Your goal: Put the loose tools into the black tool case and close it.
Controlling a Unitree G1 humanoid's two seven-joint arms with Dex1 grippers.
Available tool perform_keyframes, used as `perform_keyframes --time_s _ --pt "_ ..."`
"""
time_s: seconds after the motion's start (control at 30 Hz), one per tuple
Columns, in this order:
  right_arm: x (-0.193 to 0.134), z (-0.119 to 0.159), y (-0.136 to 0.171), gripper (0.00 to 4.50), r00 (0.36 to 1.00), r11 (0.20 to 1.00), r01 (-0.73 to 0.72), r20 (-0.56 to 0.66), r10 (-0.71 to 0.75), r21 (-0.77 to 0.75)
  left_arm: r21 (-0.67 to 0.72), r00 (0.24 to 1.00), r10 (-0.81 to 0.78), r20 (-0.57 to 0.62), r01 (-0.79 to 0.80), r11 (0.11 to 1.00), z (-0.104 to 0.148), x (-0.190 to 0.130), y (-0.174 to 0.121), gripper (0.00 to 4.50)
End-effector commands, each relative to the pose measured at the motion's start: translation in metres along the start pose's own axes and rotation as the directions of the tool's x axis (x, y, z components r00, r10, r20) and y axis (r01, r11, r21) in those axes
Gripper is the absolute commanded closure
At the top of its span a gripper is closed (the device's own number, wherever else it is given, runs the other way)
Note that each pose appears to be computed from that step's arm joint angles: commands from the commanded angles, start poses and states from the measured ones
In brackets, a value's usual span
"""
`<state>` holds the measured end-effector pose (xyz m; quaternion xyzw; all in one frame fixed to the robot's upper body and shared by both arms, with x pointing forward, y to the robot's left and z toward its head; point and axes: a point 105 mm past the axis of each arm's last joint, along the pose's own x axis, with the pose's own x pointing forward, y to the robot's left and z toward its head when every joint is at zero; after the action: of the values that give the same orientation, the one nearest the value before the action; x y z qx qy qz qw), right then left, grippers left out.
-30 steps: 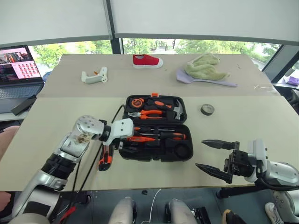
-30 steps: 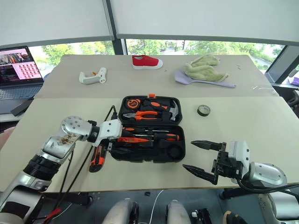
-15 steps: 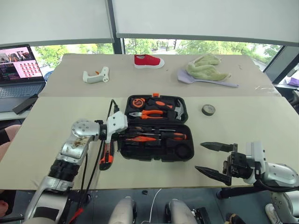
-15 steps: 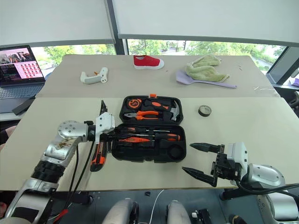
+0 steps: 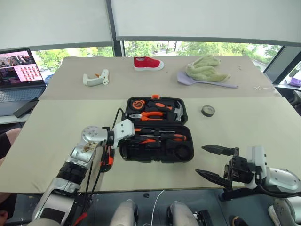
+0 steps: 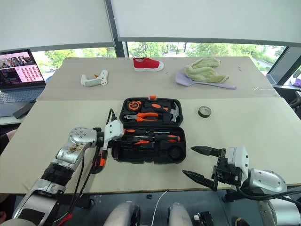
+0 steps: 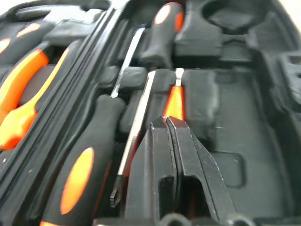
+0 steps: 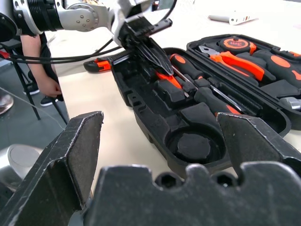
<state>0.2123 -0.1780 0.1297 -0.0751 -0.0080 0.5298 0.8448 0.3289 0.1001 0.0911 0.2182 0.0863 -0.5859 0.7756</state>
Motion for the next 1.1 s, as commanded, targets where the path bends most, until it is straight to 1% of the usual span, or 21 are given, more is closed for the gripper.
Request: perform_keyframes --time_s 0.03,0.1,0.17,0.2,0.23,0.3,0.33,0.37,0.4,0.47,0.5,0.6,0.7,0.73,0.77,0.8,0.87,0.93,1.0,1.1 --pt "0.002 0.010 0.002 0.00 1.000 0.999 -0.008 0.027 0.009 -0.035 -0.174 0.984 -0.040 -0.174 0.010 0.985 -0.044 0.000 -0.018 4.44" --pt "0.002 0.010 0.002 0.00 1.000 0.999 -0.011 0.026 0.011 -0.032 -0.185 0.984 -0.072 -0.163 0.041 0.982 -0.041 -0.003 -0.023 4.44" --pt "0.002 0.010 0.001 0.00 1.000 0.999 -0.012 0.024 0.013 -0.033 -0.150 0.984 -0.080 -0.162 0.056 0.987 -0.039 -0.007 -0.025 4.44" --pt "0.002 0.009 0.000 0.00 1.000 0.999 -0.010 0.023 0.011 -0.035 -0.096 0.991 -0.038 -0.129 0.026 0.995 -0.033 -0.010 -0.020 4.44" --pt "0.001 0.009 -0.001 0.00 1.000 0.999 -0.007 0.021 0.008 -0.038 -0.071 0.996 0.011 -0.083 -0.017 0.997 -0.026 -0.013 -0.013 4.44" --pt "-0.001 0.009 -0.006 0.00 1.000 0.998 0.012 0.021 -0.011 -0.066 -0.067 0.995 0.069 0.068 -0.065 0.996 -0.002 -0.025 -0.007 4.44" --pt "-0.003 0.010 -0.008 0.00 0.999 0.996 0.026 0.029 -0.023 -0.083 -0.070 0.986 0.097 0.134 -0.088 0.994 0.009 -0.036 -0.006 3.94" --pt "-0.005 0.012 -0.011 0.00 0.998 0.994 0.044 0.052 -0.039 -0.100 -0.054 0.973 0.129 0.194 -0.121 0.991 0.019 -0.047 -0.005 3.73" --pt "-0.007 0.015 -0.014 0.00 0.995 0.992 0.070 0.080 -0.061 -0.107 -0.051 0.958 0.157 0.241 -0.150 0.987 0.027 -0.058 -0.004 3.34" --pt "-0.012 0.018 -0.020 0.00 0.990 0.988 0.107 0.107 -0.095 -0.113 -0.066 0.939 0.201 0.280 -0.190 0.979 0.031 -0.078 -0.007 2.60" --pt "-0.015 0.017 -0.022 0.00 0.989 0.984 0.117 0.104 -0.103 -0.133 -0.086 0.932 0.240 0.273 -0.224 0.971 0.027 -0.094 -0.011 2.20" --pt "-0.028 0.003 -0.024 0.00 0.996 0.978 0.088 0.035 -0.083 -0.187 -0.170 0.911 0.395 0.117 -0.374 0.912 -0.008 -0.153 -0.029 1.18" --pt "-0.034 0.000 -0.036 0.00 0.990 0.971 0.140 0.046 -0.133 -0.195 -0.289 0.817 0.576 -0.019 -0.556 0.779 -0.038 -0.207 -0.041 0.08" --pt "-0.034 -0.002 -0.037 0.00 0.990 0.972 0.143 0.043 -0.137 -0.187 -0.332 0.787 0.612 -0.080 -0.600 0.728 -0.048 -0.219 -0.047 0.03" --pt "-0.033 -0.002 -0.034 0.00 0.993 0.982 0.110 0.051 -0.103 -0.157 -0.388 0.741 0.637 -0.212 -0.662 0.641 -0.067 -0.233 -0.055 0.03" --pt "-0.033 -0.001 -0.032 0.00 0.995 0.988 0.088 0.061 -0.081 -0.127 -0.393 0.692 0.655 -0.305 -0.718 0.575 -0.080 -0.246 -0.064 0.03" --pt "-0.031 -0.001 -0.029 0.00 0.996 0.994 0.050 0.076 -0.043 -0.096 -0.397 0.644 0.674 -0.362 -0.760 0.514 -0.088 -0.259 -0.078 0.03" --pt "-0.029 -0.001 -0.028 0.00 0.997 0.995 0.031 0.078 -0.024 -0.097 -0.402 0.630 0.686 -0.363 -0.770 0.495 -0.087 -0.261 -0.084 0.03" --pt "-0.027 -0.001 -0.026 0.00 0.996 0.996 0.016 0.084 -0.008 -0.090 -0.410 0.643 0.676 -0.361 -0.760 0.504 -0.084 -0.256 -0.087 0.03" --pt "-0.017 0.011 -0.024 0.00 0.989 0.993 -0.033 0.142 0.048 -0.109 -0.458 0.740 0.625 -0.249 -0.658 0.597 -0.053 -0.213 -0.080 0.03"
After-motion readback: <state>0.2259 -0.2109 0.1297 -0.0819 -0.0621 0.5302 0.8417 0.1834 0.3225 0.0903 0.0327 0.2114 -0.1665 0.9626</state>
